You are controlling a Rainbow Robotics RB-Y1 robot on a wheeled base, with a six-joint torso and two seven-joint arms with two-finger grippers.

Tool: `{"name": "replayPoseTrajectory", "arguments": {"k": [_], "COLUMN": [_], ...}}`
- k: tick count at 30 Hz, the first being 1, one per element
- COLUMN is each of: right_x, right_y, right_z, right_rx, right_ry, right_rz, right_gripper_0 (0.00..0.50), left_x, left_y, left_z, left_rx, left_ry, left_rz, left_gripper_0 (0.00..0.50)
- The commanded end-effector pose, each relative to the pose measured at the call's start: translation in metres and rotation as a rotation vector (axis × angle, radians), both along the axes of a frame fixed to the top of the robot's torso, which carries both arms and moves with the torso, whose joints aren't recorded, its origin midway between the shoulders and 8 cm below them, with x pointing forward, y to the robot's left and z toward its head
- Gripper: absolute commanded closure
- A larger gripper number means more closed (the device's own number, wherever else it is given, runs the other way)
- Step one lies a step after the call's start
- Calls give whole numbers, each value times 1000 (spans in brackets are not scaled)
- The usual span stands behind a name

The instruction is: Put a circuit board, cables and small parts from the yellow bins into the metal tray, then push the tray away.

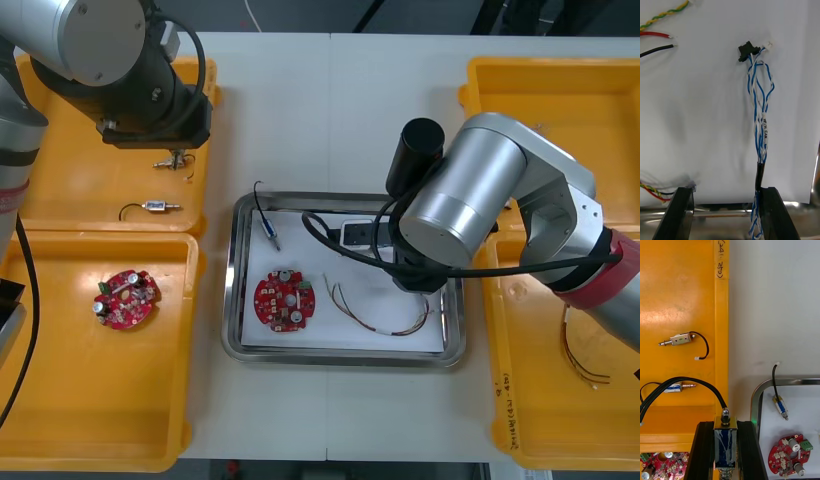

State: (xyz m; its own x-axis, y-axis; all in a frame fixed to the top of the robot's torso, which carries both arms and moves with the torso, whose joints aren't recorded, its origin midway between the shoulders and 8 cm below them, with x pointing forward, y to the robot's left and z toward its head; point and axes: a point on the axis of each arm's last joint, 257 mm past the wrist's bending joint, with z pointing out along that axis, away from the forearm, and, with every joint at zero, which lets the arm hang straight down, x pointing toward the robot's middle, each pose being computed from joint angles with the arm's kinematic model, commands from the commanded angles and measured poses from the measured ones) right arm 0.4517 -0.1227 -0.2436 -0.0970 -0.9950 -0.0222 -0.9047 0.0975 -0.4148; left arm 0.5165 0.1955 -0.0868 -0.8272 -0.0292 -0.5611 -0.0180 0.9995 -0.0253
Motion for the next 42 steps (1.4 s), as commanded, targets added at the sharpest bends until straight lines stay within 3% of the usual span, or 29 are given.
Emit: {"name": "replayPoseTrajectory", "arguments": {"k": [1, 22, 26, 30, 35, 42], "right_x": [5, 9, 6, -3, 4, 7], "right_y": [-2, -7, -13, -18, -9, -17], "right_z": [27, 36, 47, 66, 102, 155], "right_rx": [7, 7, 7, 33, 144, 260], "right_ry": [-56, -76, -61, -12, -53, -167], "right_rz": [13, -8, -41, -77, -78, -90], "right_gripper_0": [0, 0, 0, 0, 0, 0], "left_x": [-1, 0, 0, 0, 0, 1], "left_y": [15, 14, 13, 13, 13, 9], "left_z": [14, 15, 14, 14, 14, 14], "left_rx": [-1, -4, -5, -7, -6, -14], "left_ry": [-34, -37, -36, -36, -36, -39], "left_rz": [14, 14, 13, 15, 14, 17], "left_gripper_0": [500, 500, 500, 500, 500, 500]}}
